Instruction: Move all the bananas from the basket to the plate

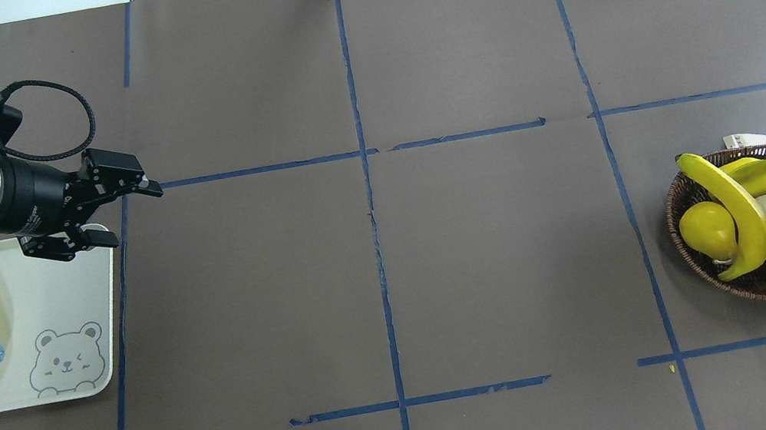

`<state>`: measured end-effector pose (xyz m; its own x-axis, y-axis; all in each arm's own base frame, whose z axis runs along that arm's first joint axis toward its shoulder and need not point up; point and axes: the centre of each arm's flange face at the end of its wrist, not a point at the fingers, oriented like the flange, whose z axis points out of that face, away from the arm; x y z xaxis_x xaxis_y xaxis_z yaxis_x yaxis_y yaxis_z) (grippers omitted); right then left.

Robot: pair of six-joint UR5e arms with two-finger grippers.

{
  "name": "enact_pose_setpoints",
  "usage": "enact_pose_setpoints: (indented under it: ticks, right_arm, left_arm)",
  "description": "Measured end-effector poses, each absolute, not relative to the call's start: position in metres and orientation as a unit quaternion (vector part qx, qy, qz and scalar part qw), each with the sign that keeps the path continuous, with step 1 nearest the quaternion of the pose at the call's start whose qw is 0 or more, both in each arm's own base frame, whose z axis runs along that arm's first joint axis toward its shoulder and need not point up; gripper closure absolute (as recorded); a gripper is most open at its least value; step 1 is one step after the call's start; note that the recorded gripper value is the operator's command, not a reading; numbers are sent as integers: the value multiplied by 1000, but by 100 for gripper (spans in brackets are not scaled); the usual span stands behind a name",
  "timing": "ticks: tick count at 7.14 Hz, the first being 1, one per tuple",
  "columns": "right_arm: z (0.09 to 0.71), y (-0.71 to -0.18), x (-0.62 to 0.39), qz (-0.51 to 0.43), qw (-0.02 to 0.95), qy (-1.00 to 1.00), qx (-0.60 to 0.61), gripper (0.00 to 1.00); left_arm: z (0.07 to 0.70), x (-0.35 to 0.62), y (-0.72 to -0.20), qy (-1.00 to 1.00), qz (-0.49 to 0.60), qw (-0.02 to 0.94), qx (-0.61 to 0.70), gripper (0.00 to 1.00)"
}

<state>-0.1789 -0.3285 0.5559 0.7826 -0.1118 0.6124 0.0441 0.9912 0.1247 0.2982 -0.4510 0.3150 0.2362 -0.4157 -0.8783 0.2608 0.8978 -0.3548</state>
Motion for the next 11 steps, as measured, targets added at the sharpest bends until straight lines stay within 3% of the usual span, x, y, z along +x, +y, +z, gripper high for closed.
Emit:
enact_pose_setpoints:
  ticks: [1, 2, 3, 8, 11]
  right_arm:
    - [557, -330, -180, -42, 943, -327, 51, 62]
    - [557, -331, -181, -42, 942, -328, 51, 87]
    - [555, -331, -181, -43, 941, -332, 50, 97]
    - [545, -340, -95, -30, 916, -396, 55, 99]
    - [485, -371, -64, -42, 865, -491, 96, 100]
  left_arm:
    - [315, 298, -451, 579, -216, 784, -67, 1]
    - [316, 298, -451, 578, -216, 784, -68, 1]
    - [317, 299, -451, 578, -217, 784, -68, 1]
    - [316, 299, -451, 578, -216, 784, -68, 1]
    - [310, 303, -451, 582, -211, 783, -66, 1]
